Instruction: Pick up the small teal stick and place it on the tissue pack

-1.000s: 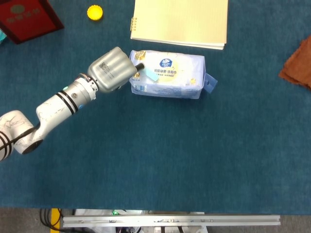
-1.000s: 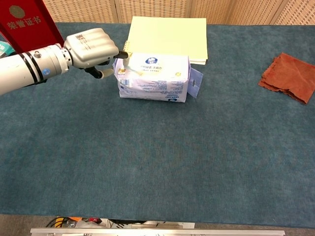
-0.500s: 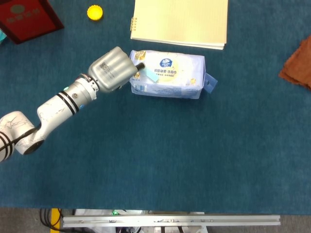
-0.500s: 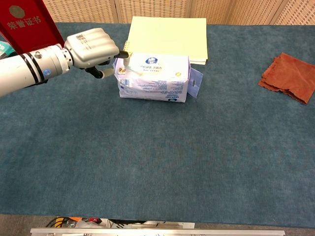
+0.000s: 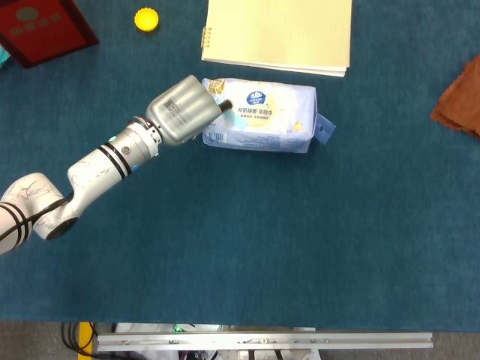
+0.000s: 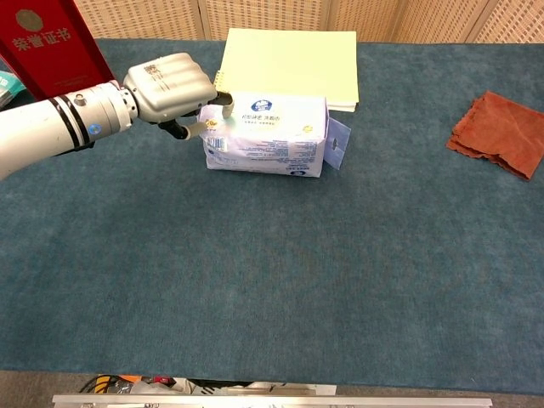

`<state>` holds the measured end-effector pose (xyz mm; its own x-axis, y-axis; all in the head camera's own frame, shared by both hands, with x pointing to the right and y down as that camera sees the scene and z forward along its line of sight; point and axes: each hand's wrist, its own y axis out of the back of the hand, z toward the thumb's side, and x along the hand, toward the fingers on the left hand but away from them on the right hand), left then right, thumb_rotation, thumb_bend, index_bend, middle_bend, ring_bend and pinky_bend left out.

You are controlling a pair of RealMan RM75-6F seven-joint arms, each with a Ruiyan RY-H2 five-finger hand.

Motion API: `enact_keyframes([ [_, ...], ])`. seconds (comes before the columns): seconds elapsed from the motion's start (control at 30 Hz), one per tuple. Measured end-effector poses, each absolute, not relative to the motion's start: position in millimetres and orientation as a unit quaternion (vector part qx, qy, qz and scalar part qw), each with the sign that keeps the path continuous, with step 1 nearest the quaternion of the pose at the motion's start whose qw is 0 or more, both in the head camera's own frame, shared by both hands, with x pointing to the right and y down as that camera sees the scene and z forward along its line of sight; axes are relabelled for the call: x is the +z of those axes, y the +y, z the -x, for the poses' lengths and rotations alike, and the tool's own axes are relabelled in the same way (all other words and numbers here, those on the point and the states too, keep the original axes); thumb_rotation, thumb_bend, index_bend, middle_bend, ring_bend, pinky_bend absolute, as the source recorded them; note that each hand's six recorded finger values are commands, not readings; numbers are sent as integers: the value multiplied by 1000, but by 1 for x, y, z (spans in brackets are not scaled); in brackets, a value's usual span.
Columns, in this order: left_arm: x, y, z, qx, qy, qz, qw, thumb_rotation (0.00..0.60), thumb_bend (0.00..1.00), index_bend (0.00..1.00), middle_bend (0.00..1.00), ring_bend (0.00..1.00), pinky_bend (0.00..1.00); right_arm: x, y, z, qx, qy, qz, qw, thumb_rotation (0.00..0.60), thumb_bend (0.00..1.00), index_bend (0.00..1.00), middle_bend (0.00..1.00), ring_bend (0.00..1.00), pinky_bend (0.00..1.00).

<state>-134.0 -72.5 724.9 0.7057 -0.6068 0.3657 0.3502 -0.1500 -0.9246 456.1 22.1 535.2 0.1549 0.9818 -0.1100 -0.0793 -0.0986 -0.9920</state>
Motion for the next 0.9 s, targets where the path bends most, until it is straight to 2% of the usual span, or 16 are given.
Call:
enact_keyframes([
  [0.27,711,-80,152,-377,138,662,633,600,441,314,953,918,916,533,21,-456,502,-413,544,531,600,317,140,348,324,429],
  [0.4,704,-82,174,-387,175,663,616,600,441,291,861,822,887,534,20,-457,506,-410,545,528,600,317,140,347,323,429],
  [0.6,694,-76,222,-420,250,657,574,600,441,257,664,641,843,539,20,-456,509,-405,552,521,600,317,140,347,323,429],
  [0.9,676,-48,306,-471,376,624,497,600,437,225,544,508,642,549,25,-464,528,-397,556,504,600,317,140,347,330,429],
])
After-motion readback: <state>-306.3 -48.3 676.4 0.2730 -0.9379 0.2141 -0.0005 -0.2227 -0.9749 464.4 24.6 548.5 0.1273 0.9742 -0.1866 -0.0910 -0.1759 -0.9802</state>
